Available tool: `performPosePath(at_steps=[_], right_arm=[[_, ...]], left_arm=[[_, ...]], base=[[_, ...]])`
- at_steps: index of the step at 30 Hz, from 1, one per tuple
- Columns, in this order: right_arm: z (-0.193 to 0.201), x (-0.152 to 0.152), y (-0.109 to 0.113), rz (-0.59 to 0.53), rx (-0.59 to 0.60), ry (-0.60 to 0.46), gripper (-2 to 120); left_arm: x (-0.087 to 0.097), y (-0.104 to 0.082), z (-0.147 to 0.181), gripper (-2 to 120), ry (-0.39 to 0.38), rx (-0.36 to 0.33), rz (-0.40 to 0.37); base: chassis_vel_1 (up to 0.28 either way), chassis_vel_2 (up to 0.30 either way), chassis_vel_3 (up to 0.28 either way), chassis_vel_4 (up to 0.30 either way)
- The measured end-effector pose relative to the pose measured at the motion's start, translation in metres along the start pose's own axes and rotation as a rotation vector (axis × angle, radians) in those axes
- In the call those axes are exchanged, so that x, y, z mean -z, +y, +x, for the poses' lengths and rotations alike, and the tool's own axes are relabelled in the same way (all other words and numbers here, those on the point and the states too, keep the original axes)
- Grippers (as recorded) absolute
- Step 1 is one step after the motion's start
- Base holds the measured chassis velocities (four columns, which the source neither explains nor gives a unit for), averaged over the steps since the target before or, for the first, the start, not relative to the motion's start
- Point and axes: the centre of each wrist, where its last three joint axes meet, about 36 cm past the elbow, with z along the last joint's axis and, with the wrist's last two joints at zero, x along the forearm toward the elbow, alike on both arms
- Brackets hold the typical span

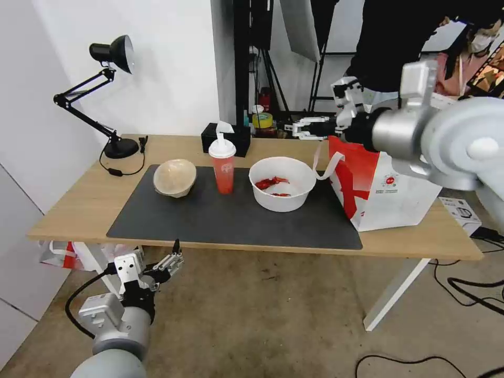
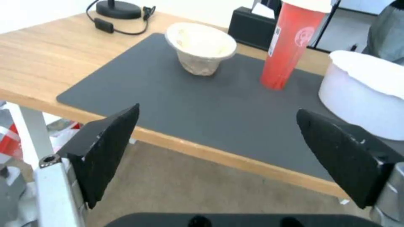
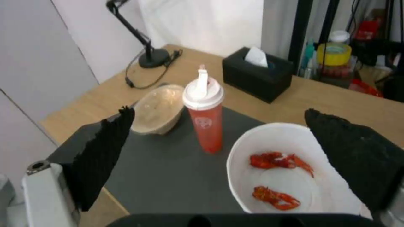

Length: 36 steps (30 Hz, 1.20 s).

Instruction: Pick up the trash from the table and place it into the takeout bag.

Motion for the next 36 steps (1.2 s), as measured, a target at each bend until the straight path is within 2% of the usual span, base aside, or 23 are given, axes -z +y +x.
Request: performPosePath(at_steps=[6,22,27,30,36], right_arm=[[-0.016,0.000,0.006,0.028,-0.021,0.046,100],[-0.040,-0.009,0.017,-0.019,-0.069,0.143,100],[-0.048,-0.020,0.019,0.026,-0.076,0.157,100],[-0.057,-0.027,0.016,0.100,-0.087,0.156,100],[-0.068,-0.027,0.008,0.156,-0.073,0.165,100]], left_arm=[[-0.001,-0.001,0.001,100,-0.014,0.008,0.013],[0.000,-0.002,0.000,100,-0.041,-0.002,0.026],[0.000,-0.003,0.000,100,-0.057,0.000,0.021],[-0.001,-0.003,0.000,100,-0.072,0.001,0.013],[0.000,-0.004,0.000,100,-0.087,0.002,0.010]], base=[[0.000,0.000,0.000,0.000],[0.001,0.000,0.010,-0.001],[0.000,0.000,0.000,0.000],[0.000,0.000,0.000,0.000],[0.000,0.000,0.000,0.000]])
